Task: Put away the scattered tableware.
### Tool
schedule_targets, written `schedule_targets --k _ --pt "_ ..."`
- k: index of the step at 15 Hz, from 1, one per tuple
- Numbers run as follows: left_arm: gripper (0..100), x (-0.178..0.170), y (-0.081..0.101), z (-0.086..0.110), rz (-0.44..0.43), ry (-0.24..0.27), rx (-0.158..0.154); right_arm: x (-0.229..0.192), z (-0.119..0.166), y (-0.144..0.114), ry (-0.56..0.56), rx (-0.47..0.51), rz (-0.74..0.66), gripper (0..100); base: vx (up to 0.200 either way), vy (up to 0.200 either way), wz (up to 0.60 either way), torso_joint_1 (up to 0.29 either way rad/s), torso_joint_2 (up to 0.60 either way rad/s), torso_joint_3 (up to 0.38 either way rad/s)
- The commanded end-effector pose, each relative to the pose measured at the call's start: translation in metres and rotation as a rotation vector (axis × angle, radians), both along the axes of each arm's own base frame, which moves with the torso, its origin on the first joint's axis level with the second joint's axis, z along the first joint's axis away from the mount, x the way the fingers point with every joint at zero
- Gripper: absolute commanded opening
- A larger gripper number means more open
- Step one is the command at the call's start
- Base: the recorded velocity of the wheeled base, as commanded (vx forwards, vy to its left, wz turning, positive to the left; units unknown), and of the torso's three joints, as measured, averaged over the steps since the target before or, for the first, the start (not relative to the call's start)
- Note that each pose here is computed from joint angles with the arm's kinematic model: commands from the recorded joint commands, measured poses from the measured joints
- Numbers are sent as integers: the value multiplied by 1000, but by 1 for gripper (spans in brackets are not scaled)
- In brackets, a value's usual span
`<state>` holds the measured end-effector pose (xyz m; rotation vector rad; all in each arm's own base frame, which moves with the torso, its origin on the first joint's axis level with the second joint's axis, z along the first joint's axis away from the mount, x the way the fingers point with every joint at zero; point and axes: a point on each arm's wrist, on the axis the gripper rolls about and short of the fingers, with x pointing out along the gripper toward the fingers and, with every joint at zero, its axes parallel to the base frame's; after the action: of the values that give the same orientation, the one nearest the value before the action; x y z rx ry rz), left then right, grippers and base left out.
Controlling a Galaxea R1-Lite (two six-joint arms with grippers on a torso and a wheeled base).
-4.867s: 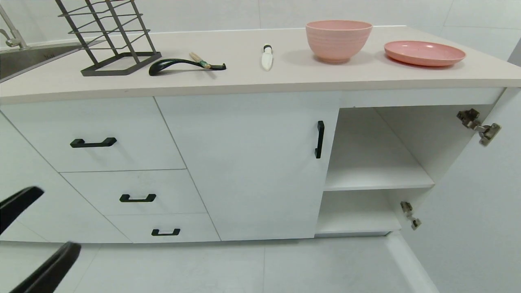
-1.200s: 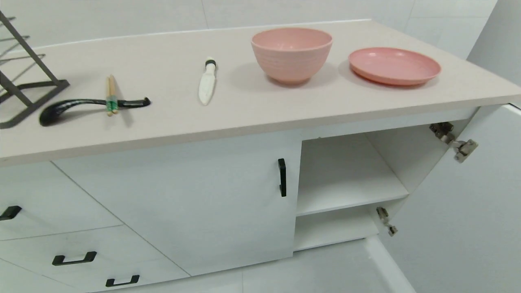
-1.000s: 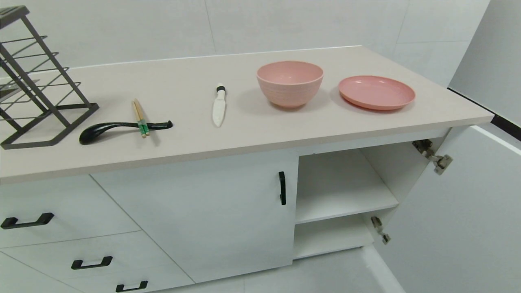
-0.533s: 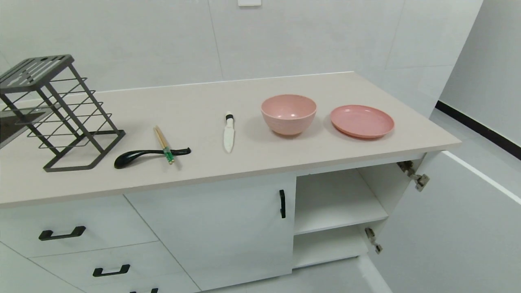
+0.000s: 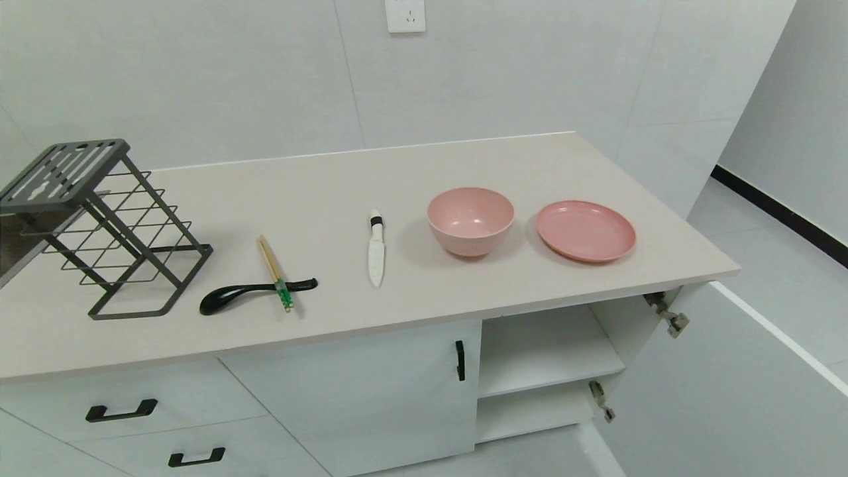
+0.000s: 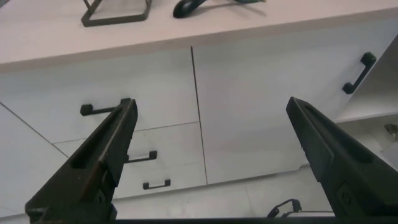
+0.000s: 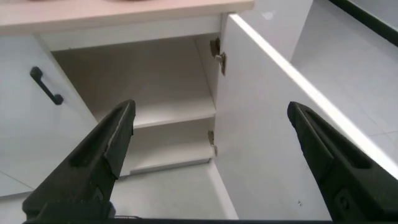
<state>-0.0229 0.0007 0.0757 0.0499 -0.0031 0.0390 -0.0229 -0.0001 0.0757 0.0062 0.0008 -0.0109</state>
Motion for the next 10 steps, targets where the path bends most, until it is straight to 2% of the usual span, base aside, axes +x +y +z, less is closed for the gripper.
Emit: schedule_targets --k 1,5,7,10 --pt "100 0 0 0 1 1 2 0 0 0 1 0 0 100 0 0 0 281 -530 -256" --pt "100 0 0 0 1 1 -1 0 0 0 -1 0 0 100 0 0 0 289 -557 -268" --pt "100 0 0 0 1 1 7 0 0 0 -1 0 -1 100 0 -200 0 308 -593 -288" --pt "100 0 0 0 1 1 -1 0 0 0 1 0 -1 100 0 -200 0 290 -575 -277"
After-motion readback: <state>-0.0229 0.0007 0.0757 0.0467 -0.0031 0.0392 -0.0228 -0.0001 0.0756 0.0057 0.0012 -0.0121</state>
